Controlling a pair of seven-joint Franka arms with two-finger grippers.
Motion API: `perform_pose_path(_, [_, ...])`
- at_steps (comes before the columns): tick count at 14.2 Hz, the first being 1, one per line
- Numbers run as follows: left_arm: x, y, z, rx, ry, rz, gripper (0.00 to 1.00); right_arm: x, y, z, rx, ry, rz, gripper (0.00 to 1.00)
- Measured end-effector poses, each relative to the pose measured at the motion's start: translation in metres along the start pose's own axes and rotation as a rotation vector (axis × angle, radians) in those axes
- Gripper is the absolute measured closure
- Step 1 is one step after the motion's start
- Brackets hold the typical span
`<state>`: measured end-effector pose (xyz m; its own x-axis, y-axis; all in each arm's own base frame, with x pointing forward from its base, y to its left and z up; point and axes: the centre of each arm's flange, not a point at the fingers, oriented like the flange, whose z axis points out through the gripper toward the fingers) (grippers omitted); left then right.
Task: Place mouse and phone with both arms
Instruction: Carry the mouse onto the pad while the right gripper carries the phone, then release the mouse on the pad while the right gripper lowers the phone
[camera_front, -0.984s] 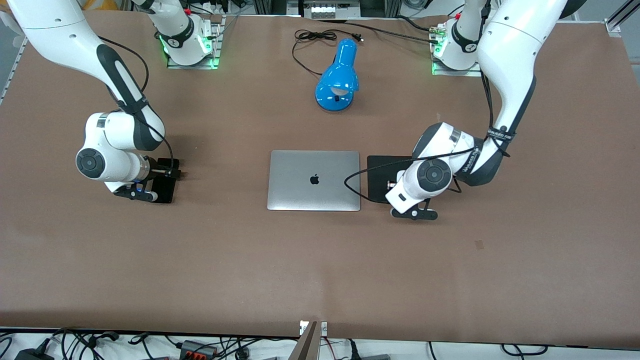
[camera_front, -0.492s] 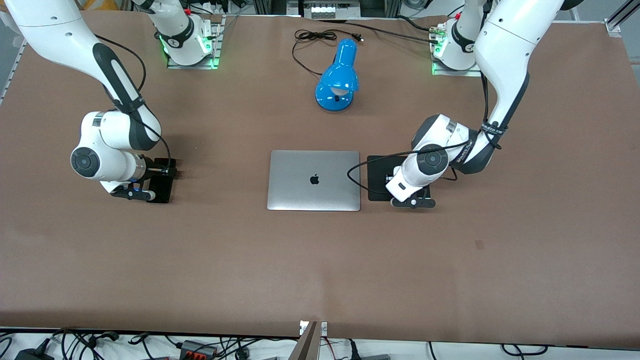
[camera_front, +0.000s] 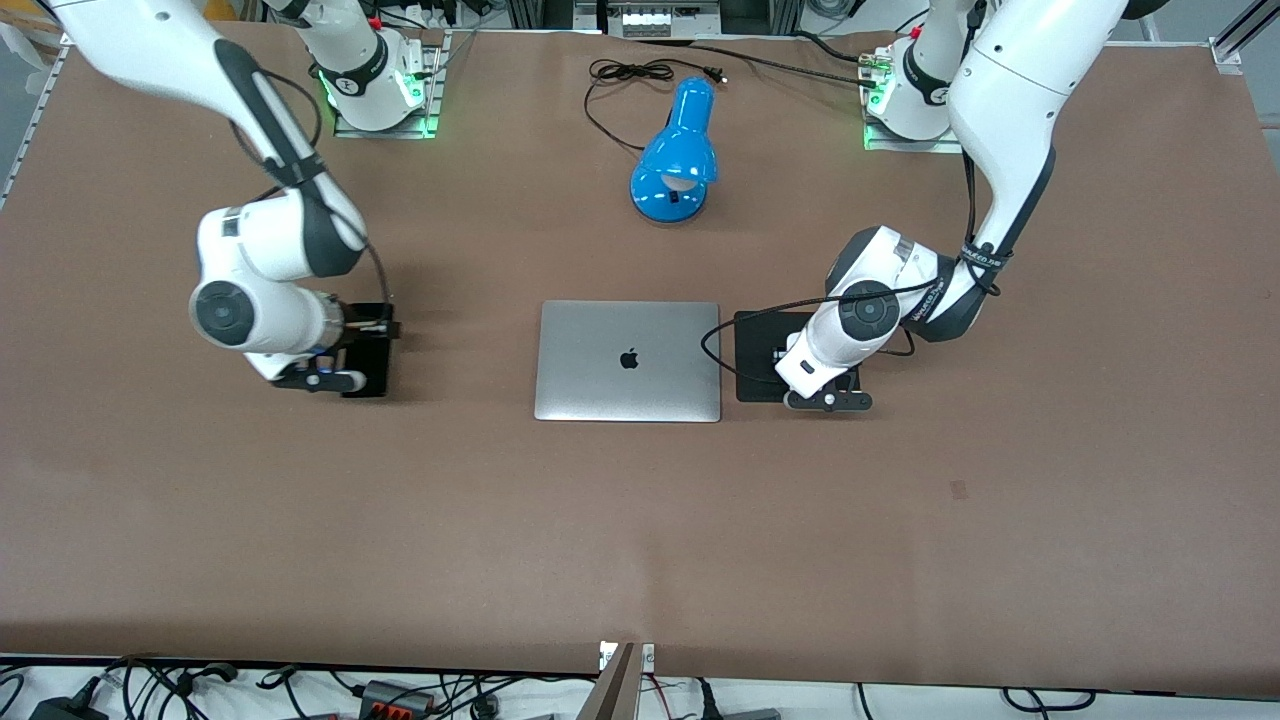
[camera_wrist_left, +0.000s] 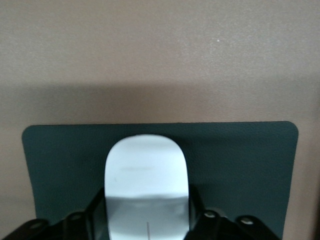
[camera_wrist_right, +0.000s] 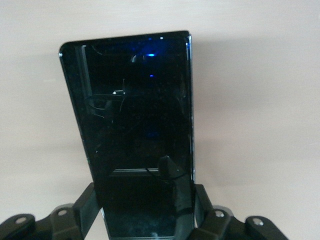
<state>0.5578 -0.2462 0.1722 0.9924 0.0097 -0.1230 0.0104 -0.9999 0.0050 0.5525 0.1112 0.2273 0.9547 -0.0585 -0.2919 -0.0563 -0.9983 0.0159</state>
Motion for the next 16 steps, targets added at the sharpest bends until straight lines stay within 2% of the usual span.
perform_pose_path(3, [0.005, -0.006, -0.012, -0.003, 0.02, -0.01, 0.0, -0.008, -0.046, 0.01, 0.001, 0.017, 0.043, 0.2])
perform_pose_path(6, [0.01, -0.005, -0.047, -0.002, 0.061, -0.011, 0.0, -0.01, -0.075, 0.034, 0.011, 0.03, 0.054, 0.2])
perform_pose_path(8, [0.023, -0.009, -0.088, 0.03, 0.047, 0.005, 0.0, -0.008, -0.084, 0.051, 0.022, 0.034, 0.074, 0.2])
perform_pose_path(10, [0.045, -0.025, -0.143, 0.057, 0.042, 0.072, 0.0, -0.01, -0.093, 0.062, 0.022, 0.029, 0.072, 0.2])
perform_pose_path(13, [0.08, -0.096, -0.209, 0.067, 0.046, 0.14, 0.0, -0.011, -0.099, 0.064, 0.023, 0.033, 0.061, 0.2])
perform_pose_path(16, [0.094, -0.167, -0.263, 0.063, 0.071, 0.115, 0.0, -0.011, -0.101, 0.065, 0.025, 0.038, 0.059, 0.2])
